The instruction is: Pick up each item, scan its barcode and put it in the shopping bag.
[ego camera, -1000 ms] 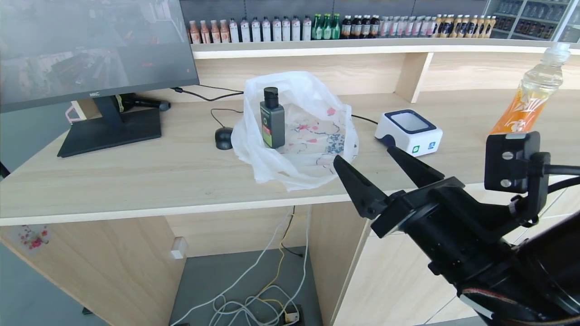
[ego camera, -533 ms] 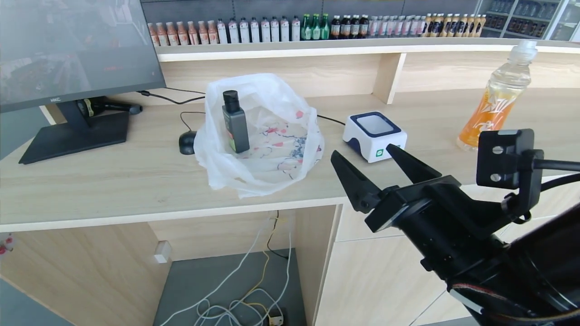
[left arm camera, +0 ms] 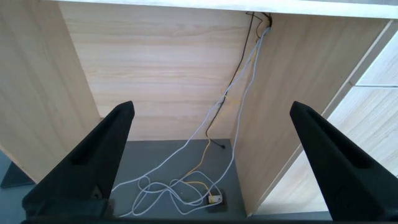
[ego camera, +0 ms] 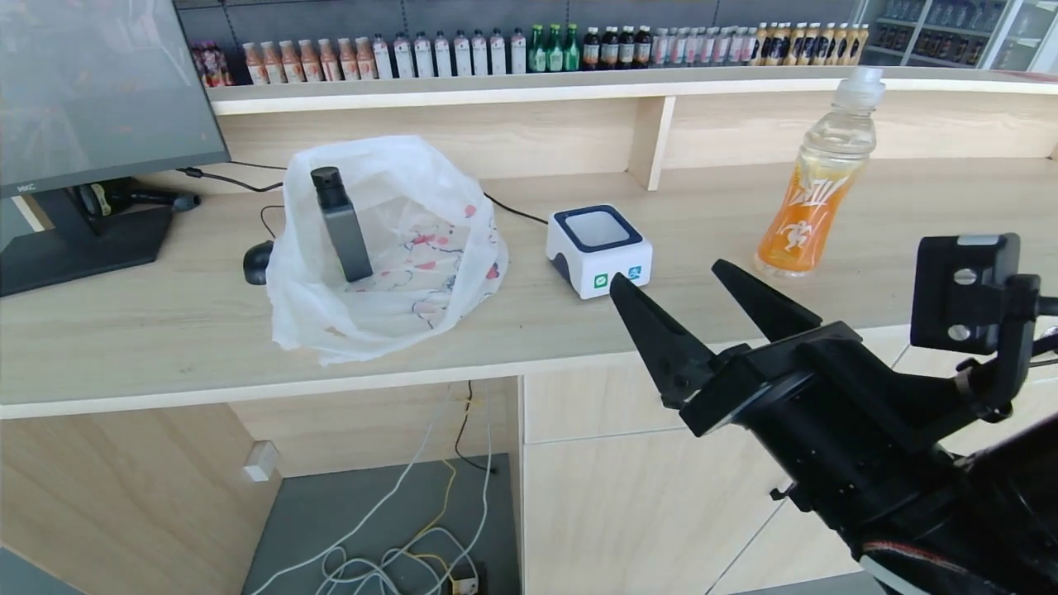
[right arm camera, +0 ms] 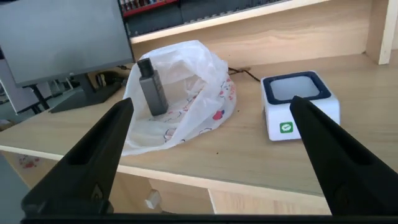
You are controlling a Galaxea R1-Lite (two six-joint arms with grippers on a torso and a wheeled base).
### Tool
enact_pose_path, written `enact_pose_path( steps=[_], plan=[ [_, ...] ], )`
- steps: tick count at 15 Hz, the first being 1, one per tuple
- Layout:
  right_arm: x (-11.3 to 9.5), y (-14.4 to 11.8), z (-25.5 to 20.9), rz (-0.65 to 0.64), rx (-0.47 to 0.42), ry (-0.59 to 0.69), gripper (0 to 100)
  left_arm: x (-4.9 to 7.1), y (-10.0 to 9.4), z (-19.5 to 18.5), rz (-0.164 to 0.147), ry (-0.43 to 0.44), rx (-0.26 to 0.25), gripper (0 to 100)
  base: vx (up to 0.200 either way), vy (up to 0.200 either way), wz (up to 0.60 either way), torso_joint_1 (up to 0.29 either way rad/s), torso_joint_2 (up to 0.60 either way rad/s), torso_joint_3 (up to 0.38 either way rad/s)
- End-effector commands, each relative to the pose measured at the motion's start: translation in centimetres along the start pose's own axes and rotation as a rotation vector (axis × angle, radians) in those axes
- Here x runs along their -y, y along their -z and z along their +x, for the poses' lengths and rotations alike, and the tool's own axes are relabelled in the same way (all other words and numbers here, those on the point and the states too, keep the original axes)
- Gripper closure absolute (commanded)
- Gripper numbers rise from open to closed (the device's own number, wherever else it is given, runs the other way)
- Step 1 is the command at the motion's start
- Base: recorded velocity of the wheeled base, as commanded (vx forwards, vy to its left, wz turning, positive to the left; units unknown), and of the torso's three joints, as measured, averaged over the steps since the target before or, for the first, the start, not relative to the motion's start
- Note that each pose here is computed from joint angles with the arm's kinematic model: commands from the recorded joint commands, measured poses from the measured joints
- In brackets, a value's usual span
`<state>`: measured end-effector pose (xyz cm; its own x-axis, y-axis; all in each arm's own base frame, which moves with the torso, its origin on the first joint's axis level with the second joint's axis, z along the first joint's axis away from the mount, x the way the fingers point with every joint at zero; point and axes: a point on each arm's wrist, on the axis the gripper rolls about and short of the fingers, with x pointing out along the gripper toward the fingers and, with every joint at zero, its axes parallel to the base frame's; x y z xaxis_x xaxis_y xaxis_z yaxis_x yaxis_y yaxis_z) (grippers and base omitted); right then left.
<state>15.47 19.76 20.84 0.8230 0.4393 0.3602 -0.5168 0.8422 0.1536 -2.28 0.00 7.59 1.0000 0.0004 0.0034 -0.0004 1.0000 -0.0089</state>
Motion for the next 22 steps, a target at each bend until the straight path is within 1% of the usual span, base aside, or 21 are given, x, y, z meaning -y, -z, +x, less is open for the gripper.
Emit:
enact_pose_path(
  steps=[1,2,3,4,5,7,9,12,13,16,17,19,21,22],
  plan=[
    [0.5,0.1,-1.2,0.013,-0.026,0.000,0,0.0,0.0,0.0,0.000,-0.001,0.001,0,0.000,-0.200,0.00,0.002,0.01,-0.002],
    [0.8,0.5,-1.9,0.049,-0.052,0.020,0,0.0,0.0,0.0,0.001,-0.001,0.001,0,0.000,-0.200,0.00,0.007,0.00,0.002],
    [1.0,0.0,-2.0,0.079,-0.033,0.072,0,0.0,0.0,0.0,0.000,-0.001,0.001,0,0.000,-0.200,0.00,-0.002,0.01,0.002],
    [1.0,-0.2,-2.0,0.082,-0.027,0.075,0,0.0,0.0,0.0,0.000,-0.001,0.001,0,0.000,-0.200,0.00,-0.002,0.00,0.002],
    [1.2,0.0,-2.5,0.080,-0.042,0.075,0,0.0,0.0,0.0,0.000,-0.001,0.001,0,0.000,-0.200,0.00,0.002,0.00,0.002],
    [1.6,0.2,-3.3,0.057,-0.061,0.076,0,0.0,0.0,0.0,0.000,-0.001,0.001,0,0.000,-0.200,0.00,0.002,0.00,0.002],
    [1.7,0.4,-3.1,0.003,-0.069,0.086,0,0.0,0.0,0.0,-0.002,-0.001,0.001,0,0.000,-0.200,0.00,0.002,0.01,0.000],
    [1.8,0.5,-1.7,-0.056,-0.049,0.113,0,0.0,0.0,0.0,-0.002,-0.001,0.001,0,0.000,-0.200,0.00,-0.001,0.00,0.004],
    [1.9,0.4,-1.2,-0.056,-0.039,0.122,0,0.0,0.0,0.0,-0.002,-0.001,0.001,0,0.000,-0.200,0.00,-0.002,0.00,0.002],
    [1.9,0.5,-1.0,-0.082,-0.039,0.124,0,0.0,0.0,0.0,0.003,-0.001,0.000,0,0.000,0.000,0.00,0.000,0.00,0.000],
    [1.9,0.3,-0.7,-0.093,-0.027,0.128,0,0.0,0.0,0.0,0.003,-0.001,0.001,0,0.000,0.000,0.00,0.000,0.00,0.000],
    [1.9,0.3,-0.8,-0.120,-0.031,0.120,0,0.0,0.0,0.0,0.012,-0.001,0.000,0,0.000,0.000,0.00,0.000,0.00,0.000],
    [2.0,-0.7,0.2,-0.148,0.021,0.079,0,0.0,0.0,0.0,0.012,-0.001,0.000,0,0.000,0.000,0.00,0.000,0.00,0.000],
    [2.4,-0.7,0.9,-0.167,0.008,0.069,0,0.0,0.0,0.0,0.012,-0.001,0.000,0,0.000,0.000,0.00,0.000,0.00,0.000]
  ],
)
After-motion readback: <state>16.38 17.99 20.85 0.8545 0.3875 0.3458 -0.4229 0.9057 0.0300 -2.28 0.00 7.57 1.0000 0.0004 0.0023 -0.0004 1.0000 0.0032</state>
